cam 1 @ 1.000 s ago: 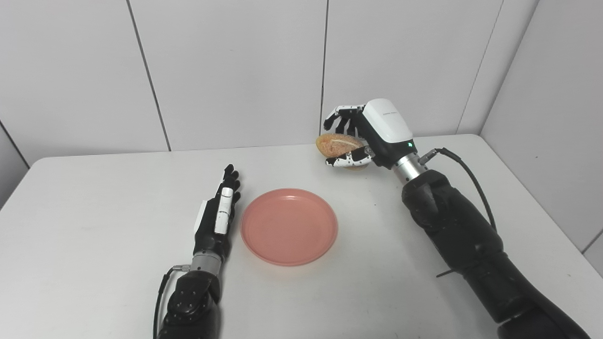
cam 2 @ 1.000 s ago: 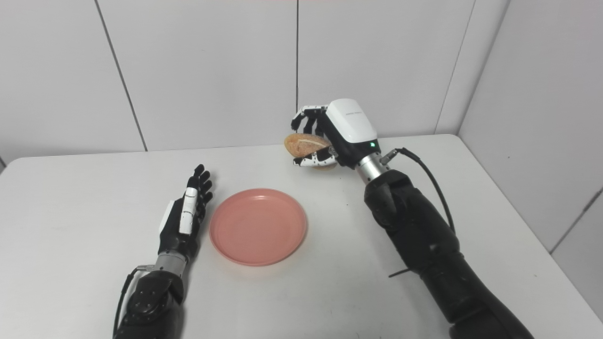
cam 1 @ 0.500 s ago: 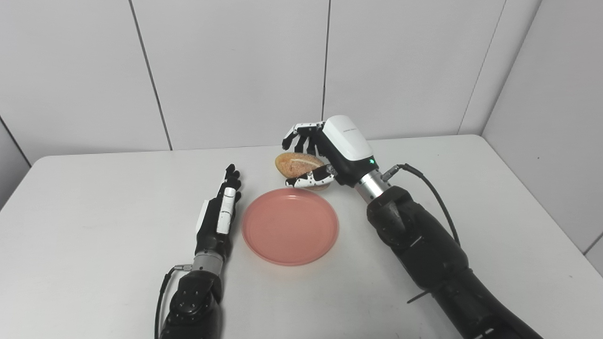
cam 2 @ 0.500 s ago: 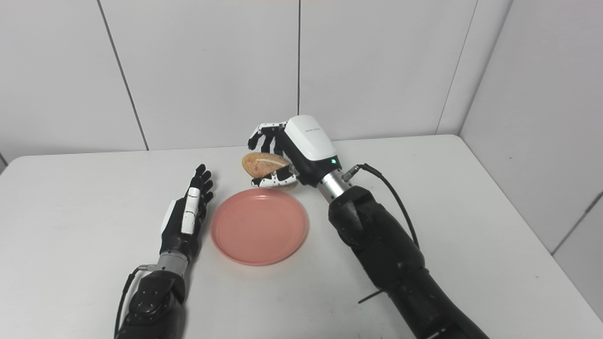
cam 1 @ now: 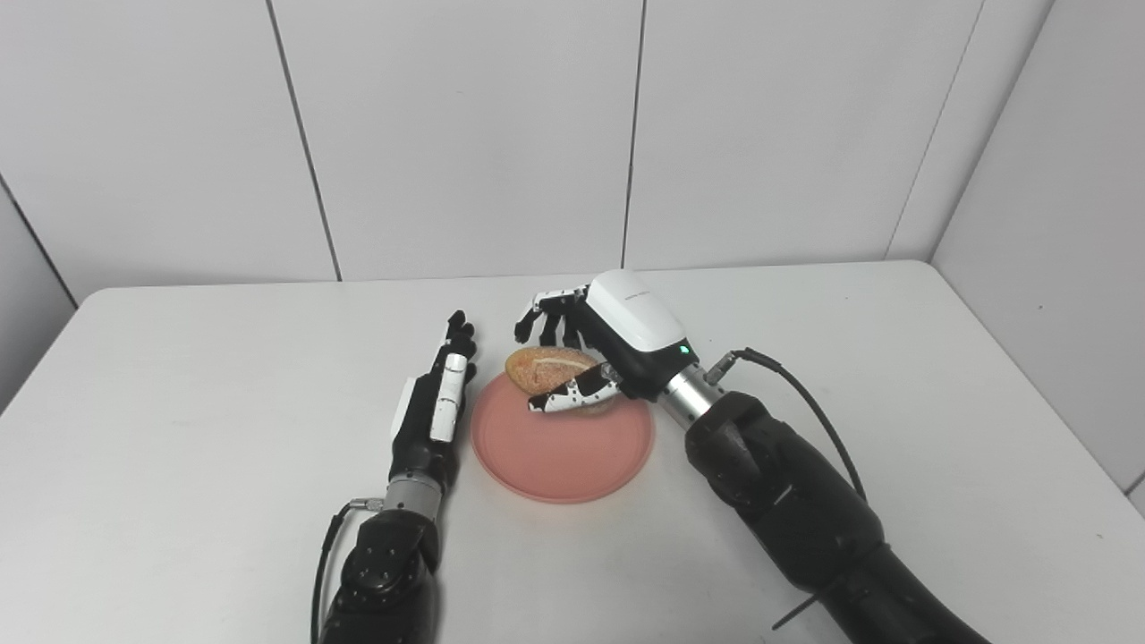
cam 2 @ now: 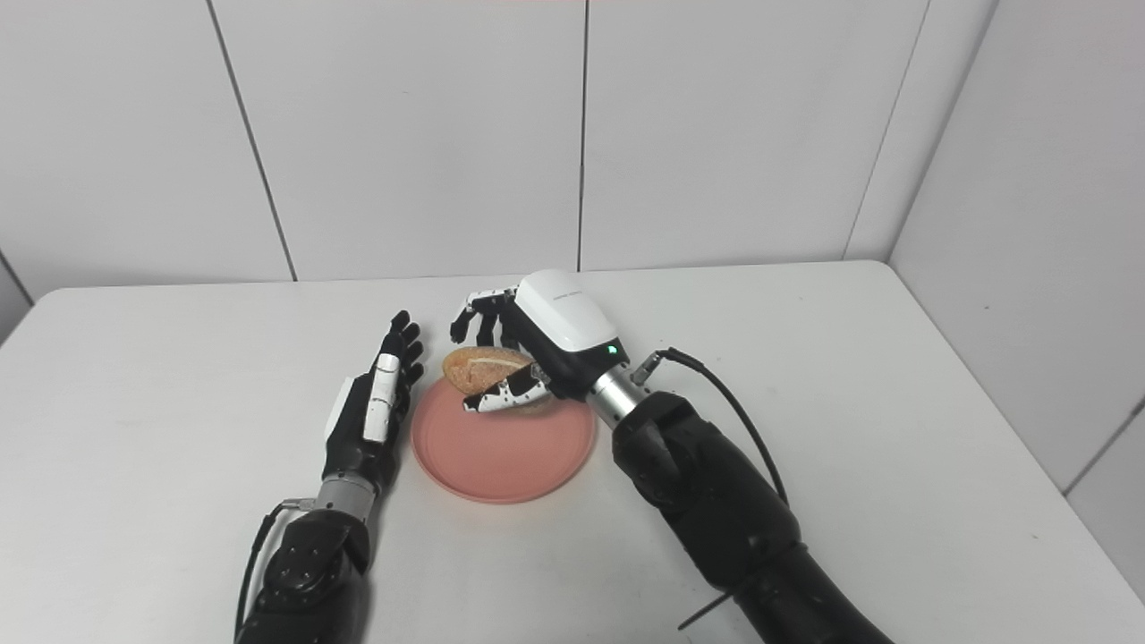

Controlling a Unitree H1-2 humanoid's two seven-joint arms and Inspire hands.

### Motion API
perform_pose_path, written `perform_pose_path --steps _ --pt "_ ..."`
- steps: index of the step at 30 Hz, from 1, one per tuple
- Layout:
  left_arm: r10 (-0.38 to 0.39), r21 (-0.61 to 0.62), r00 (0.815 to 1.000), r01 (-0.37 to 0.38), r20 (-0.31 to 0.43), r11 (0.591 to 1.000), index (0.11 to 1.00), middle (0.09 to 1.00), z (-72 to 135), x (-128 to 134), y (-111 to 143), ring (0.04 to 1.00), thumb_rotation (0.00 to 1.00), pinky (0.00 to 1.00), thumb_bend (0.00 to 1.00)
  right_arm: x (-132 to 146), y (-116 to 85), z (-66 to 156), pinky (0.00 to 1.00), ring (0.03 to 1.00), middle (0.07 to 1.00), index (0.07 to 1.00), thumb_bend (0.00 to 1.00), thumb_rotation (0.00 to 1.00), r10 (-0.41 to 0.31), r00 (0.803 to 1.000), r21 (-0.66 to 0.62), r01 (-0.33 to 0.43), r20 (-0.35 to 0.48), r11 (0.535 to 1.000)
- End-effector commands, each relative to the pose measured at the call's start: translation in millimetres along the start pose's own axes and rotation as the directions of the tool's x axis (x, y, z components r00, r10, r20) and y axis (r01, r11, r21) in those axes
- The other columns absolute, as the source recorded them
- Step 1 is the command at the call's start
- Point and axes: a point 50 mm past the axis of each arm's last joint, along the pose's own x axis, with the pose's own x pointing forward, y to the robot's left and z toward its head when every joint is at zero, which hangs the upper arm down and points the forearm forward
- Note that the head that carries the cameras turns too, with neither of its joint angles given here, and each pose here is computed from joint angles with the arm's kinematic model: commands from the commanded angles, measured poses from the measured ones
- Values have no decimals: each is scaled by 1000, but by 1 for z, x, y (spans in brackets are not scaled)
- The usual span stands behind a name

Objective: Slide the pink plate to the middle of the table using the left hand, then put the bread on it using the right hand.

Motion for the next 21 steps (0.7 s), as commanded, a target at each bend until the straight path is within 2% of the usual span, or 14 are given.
perform_pose_path --steps 1,15,21 --pt "-5 -2 1000 5 13 1000 991 1000 4 4 -5 1000 1000 1000 755 10 -13 7 238 287 398 514 513 0 -34 997 -6 35 66 999" --pt "-4 -2 1000 4 10 1000 997 1000 4 5 -5 1000 1000 1000 760 4 5 -8 235 294 401 513 514 0 37 999 -11 -36 30 999" --pt "1 0 1000 -1 14 1000 994 1000 5 4 -6 1000 1000 1000 772 6 7 -15 266 329 418 515 515 0 68 998 -35 -68 -12 997"
